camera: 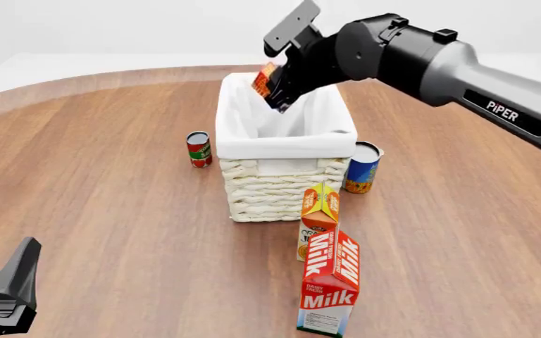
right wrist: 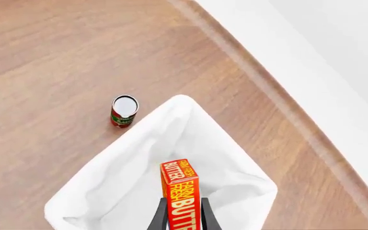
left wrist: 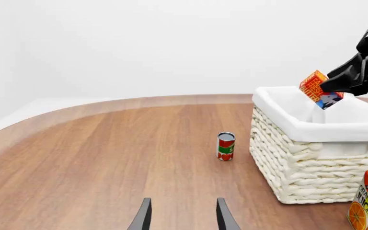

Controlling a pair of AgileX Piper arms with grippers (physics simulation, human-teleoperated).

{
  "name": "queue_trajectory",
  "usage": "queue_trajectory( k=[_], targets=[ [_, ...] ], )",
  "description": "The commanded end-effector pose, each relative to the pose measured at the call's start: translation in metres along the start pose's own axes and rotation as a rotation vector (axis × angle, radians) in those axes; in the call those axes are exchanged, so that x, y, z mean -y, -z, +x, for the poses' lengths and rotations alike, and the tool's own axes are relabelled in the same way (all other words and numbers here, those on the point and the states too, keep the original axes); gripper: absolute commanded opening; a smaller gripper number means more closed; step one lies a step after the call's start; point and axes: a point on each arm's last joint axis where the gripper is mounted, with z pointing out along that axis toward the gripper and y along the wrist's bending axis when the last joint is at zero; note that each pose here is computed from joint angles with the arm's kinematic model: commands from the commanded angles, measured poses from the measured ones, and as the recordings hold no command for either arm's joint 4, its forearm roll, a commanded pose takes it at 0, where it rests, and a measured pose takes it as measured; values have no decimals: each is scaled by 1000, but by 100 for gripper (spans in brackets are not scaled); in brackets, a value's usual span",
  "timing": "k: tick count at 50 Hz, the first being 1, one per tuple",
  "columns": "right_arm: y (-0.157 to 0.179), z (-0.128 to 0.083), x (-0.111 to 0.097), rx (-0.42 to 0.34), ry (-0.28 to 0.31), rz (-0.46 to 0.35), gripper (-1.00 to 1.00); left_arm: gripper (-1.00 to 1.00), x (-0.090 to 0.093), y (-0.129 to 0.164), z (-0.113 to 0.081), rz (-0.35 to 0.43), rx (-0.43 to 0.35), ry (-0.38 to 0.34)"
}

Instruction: Pick up the butter and put it in the basket.

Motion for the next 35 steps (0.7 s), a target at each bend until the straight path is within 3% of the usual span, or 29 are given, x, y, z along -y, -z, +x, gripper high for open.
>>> queue_trajectory(
  k=[1, 11, 35],
  targets=[
    [-2, -2, 4, 16, -10, 15, -100, 100, 0, 0, 0, 0, 0, 0],
    [-8, 2, -5, 4, -2, -4, -100, 100, 0, 0, 0, 0, 0, 0],
    [-20, 10, -3, -22, 15, -6, -100, 100, 0, 0, 0, 0, 0, 0]
  ],
)
